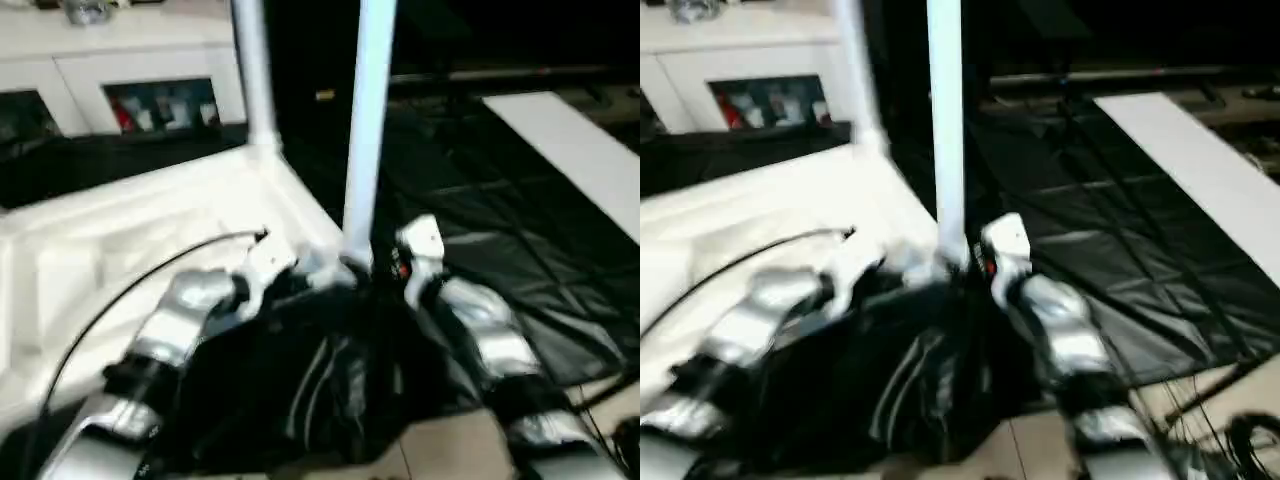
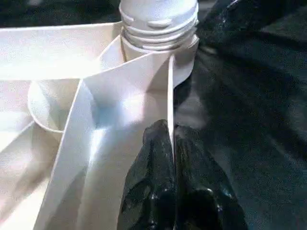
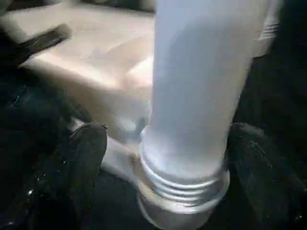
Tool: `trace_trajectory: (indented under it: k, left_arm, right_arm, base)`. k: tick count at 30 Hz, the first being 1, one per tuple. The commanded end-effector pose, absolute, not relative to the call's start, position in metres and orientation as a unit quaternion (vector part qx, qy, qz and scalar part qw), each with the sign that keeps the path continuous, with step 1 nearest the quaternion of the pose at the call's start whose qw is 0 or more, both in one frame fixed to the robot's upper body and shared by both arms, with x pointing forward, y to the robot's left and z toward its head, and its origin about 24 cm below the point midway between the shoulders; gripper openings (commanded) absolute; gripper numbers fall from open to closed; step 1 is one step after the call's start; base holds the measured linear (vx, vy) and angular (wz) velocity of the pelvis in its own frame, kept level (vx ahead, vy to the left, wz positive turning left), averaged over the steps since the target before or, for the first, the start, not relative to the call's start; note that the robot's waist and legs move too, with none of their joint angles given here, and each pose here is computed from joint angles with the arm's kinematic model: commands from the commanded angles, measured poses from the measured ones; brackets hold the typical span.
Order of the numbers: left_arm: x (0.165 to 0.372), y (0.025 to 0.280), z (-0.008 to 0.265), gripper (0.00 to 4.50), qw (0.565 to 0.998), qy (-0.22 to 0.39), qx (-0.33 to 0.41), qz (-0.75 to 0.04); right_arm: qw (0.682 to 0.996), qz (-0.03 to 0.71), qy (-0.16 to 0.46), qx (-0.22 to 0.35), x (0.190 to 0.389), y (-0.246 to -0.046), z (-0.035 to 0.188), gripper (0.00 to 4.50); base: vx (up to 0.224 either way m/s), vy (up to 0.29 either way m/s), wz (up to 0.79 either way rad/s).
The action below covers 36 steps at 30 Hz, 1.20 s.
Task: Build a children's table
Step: Rotate leg to tighten
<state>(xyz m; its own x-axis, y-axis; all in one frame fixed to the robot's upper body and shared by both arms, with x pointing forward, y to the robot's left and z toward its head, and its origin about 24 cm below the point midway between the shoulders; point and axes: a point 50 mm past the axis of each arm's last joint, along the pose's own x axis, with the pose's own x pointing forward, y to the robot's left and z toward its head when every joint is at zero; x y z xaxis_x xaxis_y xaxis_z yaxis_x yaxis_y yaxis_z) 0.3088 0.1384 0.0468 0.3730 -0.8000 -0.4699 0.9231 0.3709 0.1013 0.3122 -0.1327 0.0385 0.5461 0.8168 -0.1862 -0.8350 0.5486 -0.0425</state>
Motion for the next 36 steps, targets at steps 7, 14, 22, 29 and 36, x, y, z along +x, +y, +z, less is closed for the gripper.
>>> trace_trajectory:
  k: [7,14,22,29,36]
  left_arm:
    - [0.292,0.134,0.055,0.0,0.76,0.154,0.159,-0.612]
    - [0.288,0.133,0.055,0.0,0.747,0.159,0.154,-0.627]
    - [0.291,0.135,0.055,0.0,0.754,0.164,0.156,-0.617]
    - [0.289,0.136,0.053,0.0,0.748,0.174,0.156,-0.621]
    - [0.285,0.138,0.051,0.0,0.738,0.186,0.153,-0.63]
  right_arm:
    - [0.846,0.518,0.081,-0.091,0.312,-0.136,0.044,4.2]
    - [0.814,0.562,0.097,-0.113,0.308,-0.136,0.043,4.2]
    - [0.806,0.574,0.104,-0.103,0.308,-0.137,0.041,3.69]
    - [0.805,0.575,0.105,-0.099,0.309,-0.137,0.04,2.97]
    - [0.8,0.582,0.105,-0.101,0.308,-0.135,0.039,2.76]
  base:
    - [0.0,0.0,0.0]
    - [0.0,0.0,0.0]
    - [0.0,0.0,0.0]
    - [0.0,0.0,0.0]
    - [0.0,0.0,0.0]
